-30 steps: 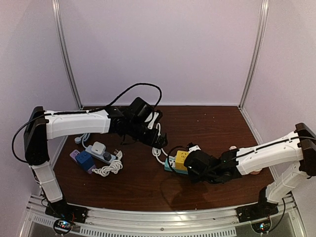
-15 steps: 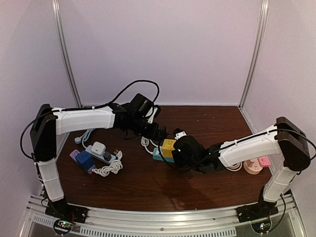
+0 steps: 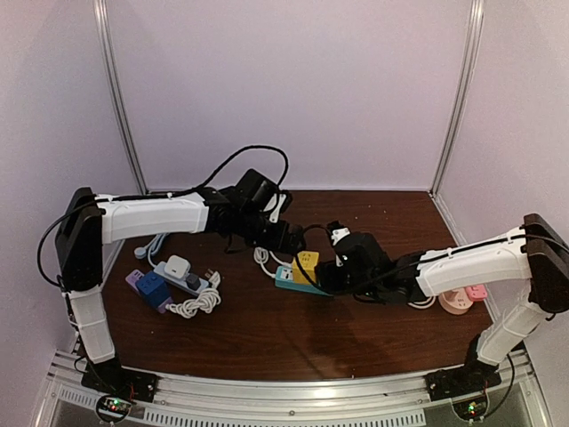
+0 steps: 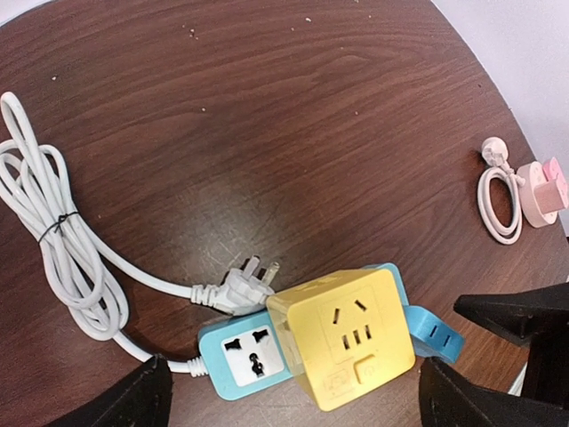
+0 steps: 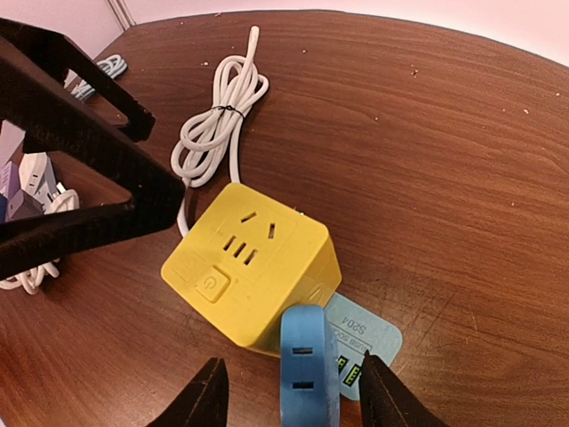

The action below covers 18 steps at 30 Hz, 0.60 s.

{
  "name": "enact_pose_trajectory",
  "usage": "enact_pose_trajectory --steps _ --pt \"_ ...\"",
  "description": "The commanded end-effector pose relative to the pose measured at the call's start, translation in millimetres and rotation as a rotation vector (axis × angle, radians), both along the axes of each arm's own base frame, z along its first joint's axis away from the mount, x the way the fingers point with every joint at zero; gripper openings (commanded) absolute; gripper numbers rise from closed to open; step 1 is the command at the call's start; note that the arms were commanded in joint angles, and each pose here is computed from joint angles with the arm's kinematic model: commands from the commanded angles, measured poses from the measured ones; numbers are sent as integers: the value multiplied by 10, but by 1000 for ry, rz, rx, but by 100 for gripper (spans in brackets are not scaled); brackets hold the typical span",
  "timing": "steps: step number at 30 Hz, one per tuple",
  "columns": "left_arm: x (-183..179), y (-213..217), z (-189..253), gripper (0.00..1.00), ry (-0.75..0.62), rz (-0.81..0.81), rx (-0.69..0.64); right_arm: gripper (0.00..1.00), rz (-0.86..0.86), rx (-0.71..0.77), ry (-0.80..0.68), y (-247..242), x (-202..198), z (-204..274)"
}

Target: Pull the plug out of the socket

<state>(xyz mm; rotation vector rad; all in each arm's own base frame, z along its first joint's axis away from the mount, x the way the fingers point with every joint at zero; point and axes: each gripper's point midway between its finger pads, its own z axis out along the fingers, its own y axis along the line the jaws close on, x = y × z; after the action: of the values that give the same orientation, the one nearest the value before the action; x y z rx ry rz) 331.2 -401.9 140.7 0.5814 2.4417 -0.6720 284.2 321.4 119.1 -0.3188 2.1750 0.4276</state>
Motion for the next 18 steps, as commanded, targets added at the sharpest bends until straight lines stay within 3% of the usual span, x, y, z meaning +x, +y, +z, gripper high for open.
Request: enact_pose_trajectory --steps 1,18 --pt "-77 -145 -163 98 34 -12 -16 51 33 16 29 -32 -108 -21" --pt "-48 -206 -352 98 42 34 -18 37 -8 -31 -25 -139 -32 -224"
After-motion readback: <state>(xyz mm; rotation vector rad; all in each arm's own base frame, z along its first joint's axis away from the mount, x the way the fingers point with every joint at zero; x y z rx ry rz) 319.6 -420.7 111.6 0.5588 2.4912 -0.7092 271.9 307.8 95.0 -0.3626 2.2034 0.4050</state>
